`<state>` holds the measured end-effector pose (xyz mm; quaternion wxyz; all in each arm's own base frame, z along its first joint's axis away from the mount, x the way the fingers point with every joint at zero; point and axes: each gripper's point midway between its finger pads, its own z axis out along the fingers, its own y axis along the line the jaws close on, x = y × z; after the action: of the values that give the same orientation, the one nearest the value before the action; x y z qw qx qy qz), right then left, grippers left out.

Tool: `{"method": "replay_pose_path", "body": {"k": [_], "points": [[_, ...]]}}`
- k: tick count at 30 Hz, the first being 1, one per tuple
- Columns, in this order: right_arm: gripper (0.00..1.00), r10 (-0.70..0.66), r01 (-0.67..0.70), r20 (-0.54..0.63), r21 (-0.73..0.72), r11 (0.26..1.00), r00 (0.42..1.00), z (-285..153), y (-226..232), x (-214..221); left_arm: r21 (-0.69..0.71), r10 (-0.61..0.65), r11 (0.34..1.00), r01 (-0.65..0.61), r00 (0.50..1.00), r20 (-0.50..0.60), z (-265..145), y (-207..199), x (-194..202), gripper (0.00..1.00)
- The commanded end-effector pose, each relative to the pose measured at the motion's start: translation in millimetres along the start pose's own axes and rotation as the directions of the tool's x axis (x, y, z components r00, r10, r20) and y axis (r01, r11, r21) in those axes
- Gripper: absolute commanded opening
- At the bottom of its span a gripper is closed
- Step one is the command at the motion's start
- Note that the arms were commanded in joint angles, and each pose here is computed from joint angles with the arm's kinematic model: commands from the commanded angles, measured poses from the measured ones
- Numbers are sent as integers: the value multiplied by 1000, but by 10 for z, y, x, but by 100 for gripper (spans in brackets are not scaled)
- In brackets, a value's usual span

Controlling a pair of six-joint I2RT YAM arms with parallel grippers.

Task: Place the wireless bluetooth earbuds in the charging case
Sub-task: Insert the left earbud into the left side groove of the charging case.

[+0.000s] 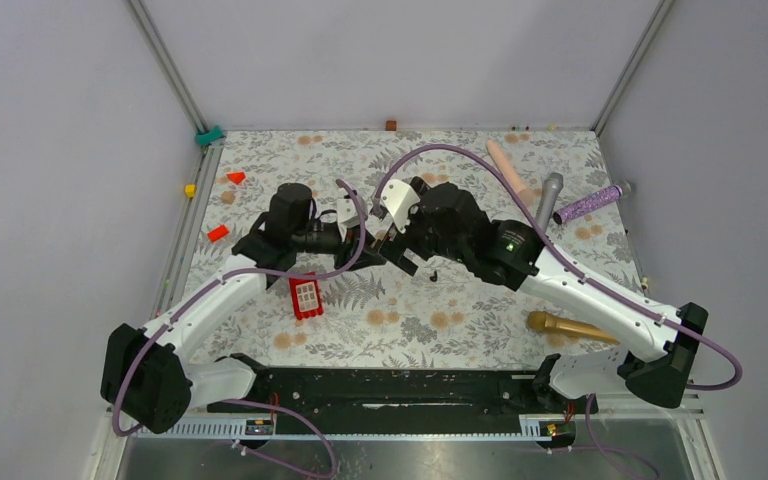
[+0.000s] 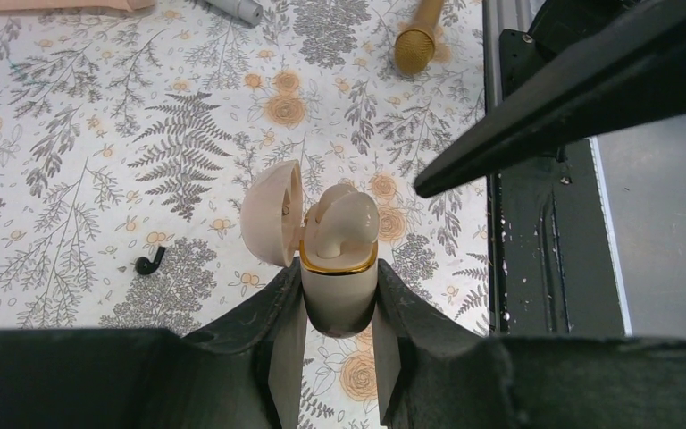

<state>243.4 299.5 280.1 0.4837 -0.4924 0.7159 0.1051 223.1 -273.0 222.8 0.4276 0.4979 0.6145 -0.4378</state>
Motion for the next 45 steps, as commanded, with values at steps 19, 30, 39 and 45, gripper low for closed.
{"method": "replay_pose_path", "body": {"k": [19,30,39,45], "points": [[99,19,-19,25,-30,999,1000,128,93,-90,115,93,988,-99,994,61,-74,-271,-204,0],[99,-2,1,27,41,999,1000,77,-49,-103,114,99,988,-106,993,60,-82,-277,-205,0],[100,9,-13,70,52,999,998,-201,-178,-200,105,133,985,-137,990,43,-126,-288,-219,0],[99,192,-200,148,41,979,970,-463,-531,-181,85,182,979,-185,982,39,-229,-291,-301,0]]}}
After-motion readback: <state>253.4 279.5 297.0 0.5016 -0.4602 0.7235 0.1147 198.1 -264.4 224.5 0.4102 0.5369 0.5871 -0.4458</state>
